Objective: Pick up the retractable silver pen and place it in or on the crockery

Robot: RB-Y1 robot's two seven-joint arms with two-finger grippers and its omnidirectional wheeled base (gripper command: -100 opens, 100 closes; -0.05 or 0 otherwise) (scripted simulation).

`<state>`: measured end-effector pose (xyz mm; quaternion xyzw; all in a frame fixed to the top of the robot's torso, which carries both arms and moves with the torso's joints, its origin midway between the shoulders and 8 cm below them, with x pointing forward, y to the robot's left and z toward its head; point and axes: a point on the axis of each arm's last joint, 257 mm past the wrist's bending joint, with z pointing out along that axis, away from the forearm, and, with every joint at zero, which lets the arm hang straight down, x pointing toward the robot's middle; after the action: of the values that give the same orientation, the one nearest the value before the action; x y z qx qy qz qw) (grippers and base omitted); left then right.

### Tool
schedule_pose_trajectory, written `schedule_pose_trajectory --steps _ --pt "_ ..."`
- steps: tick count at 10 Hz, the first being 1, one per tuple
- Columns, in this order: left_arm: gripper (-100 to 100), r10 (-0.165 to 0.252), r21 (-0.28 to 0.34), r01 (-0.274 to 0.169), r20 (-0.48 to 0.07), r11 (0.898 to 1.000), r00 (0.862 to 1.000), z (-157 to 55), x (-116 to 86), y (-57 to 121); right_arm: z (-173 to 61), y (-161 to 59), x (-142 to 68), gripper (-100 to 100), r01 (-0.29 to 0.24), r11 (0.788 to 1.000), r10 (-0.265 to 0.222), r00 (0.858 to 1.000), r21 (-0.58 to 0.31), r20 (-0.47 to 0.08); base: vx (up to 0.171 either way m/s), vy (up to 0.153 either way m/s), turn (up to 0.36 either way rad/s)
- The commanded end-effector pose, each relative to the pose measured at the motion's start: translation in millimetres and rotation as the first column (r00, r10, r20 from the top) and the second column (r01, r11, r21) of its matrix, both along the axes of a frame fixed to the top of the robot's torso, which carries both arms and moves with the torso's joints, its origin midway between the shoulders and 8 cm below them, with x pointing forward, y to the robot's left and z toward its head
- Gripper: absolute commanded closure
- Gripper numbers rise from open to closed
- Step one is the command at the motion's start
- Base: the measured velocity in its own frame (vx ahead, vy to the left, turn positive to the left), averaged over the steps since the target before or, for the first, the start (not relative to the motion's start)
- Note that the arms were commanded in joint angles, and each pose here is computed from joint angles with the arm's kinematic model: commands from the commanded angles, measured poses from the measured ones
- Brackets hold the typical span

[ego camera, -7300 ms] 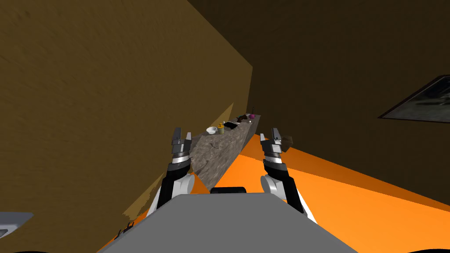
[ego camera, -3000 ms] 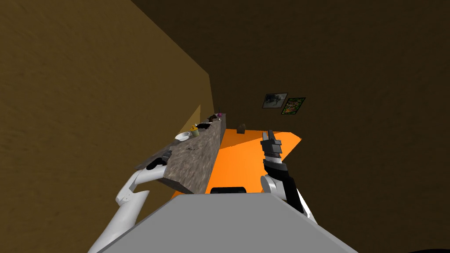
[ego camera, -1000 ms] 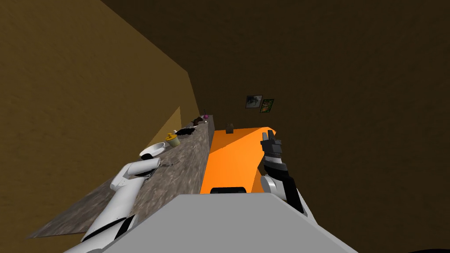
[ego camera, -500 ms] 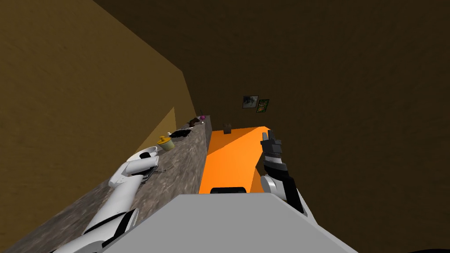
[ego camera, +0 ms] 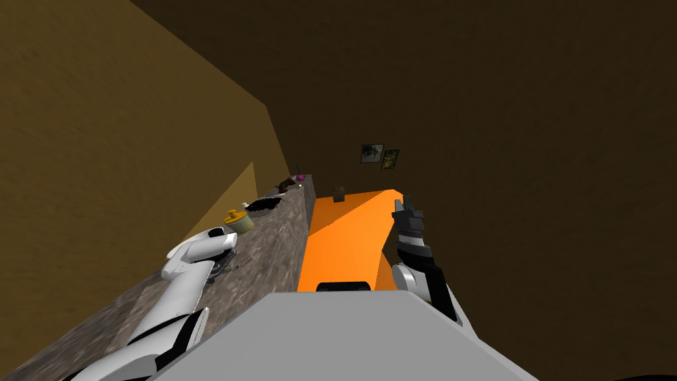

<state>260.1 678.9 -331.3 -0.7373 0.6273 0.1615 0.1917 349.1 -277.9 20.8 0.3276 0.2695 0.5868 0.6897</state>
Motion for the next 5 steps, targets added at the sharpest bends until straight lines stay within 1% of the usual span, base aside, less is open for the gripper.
schedule_pose_trajectory --steps 1,2,3,4,5 --pt "-100 0.0 0.0 0.0 0.0 1.0 1.0 0 0 0.0 0 0 0 0 0.0 1.0 0.0 1.0 0.0 0.0 0.014 -0.002 -0.009" --pt "0 0.001 -0.002 -0.001 -0.003 1.0 1.0 0 -1 -0.4 0 0 0 0 0.0 1.0 0.0 1.0 0.0 0.0 0.0 0.0 0.0" --pt "-100 0.002 -0.003 -0.002 -0.004 1.0 1.0 -3 -5 8.3 0 0 0 0 0.0 1.0 0.0 1.0 0.0 0.0 0.01 -0.019 -0.025" --pt "-100 -0.002 0.004 0.002 0.002 1.0 1.0 -2 -5 17.1 0 0 0 0 0.0 1.0 0.0 1.0 0.0 0.0 0.015 -0.046 -0.035" --pt "-100 0.004 -0.003 -0.004 -0.006 1.0 1.0 -5 -9 16.8 0 0 0 0 0.0 1.0 0.0 1.0 0.0 0.0 0.012 -0.038 -0.01"
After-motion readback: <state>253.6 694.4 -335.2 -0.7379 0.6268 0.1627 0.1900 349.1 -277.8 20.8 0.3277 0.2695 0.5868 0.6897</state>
